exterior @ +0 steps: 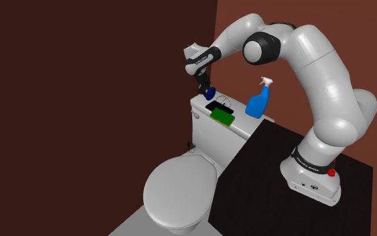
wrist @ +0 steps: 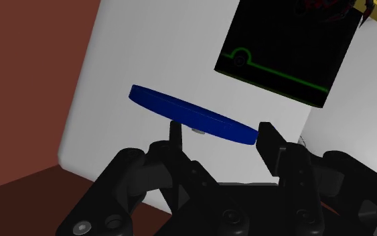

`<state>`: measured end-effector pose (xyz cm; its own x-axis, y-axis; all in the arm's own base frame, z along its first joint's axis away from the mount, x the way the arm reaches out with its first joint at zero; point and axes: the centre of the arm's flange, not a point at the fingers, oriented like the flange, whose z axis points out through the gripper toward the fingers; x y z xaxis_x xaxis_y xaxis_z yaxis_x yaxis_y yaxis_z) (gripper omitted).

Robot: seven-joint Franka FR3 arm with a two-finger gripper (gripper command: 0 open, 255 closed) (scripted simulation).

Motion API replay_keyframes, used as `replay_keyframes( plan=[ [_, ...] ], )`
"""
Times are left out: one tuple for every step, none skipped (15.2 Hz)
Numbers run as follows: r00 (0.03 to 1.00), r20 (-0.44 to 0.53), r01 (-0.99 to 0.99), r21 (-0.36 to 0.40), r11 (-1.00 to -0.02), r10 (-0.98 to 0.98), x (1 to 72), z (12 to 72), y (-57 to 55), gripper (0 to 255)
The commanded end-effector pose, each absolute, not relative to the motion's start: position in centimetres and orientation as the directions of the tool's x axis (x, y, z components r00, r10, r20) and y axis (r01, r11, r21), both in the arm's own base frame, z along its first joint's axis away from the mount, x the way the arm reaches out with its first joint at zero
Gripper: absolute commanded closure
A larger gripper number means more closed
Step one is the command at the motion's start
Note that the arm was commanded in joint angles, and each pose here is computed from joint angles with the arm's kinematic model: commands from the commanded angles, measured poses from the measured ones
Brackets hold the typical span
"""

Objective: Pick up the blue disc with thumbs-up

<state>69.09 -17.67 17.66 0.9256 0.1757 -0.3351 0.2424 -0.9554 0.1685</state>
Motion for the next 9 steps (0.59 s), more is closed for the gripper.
replay_keyframes(
  plan=[
    [0.925, -0.337, 0.242, 0.167, -0.956, 0.176, 69.0, 17.5, -17.7, 255],
    [0.925, -0.337, 0.242, 0.167, -0.956, 0.176, 69.0, 17.5, -17.7, 255],
    [0.925, -0.337, 0.242, 0.167, -0.956, 0.176, 69.0, 17.5, -17.6, 255],
    [0.925, -0.337, 0.242, 0.167, -0.956, 0.176, 69.0, 17.5, -17.6, 255],
    [0.925, -0.337, 0.242, 0.167, -0.956, 0.176, 69.0, 17.5, -17.6, 255],
    [0.925, -0.337, 0.242, 0.167, -0.956, 0.176, 69.1, 17.5, -17.7, 255],
    [0.925, -0.337, 0.242, 0.167, -0.956, 0.176, 69.1, 18.1, -17.7, 255],
    [0.925, -0.337, 0.242, 0.167, -0.956, 0.176, 69.1, 18.6, -17.7, 255],
    [0.925, -0.337, 0.242, 0.167, -0.956, 0.176, 69.1, 19.1, -17.7, 255]
  ],
)
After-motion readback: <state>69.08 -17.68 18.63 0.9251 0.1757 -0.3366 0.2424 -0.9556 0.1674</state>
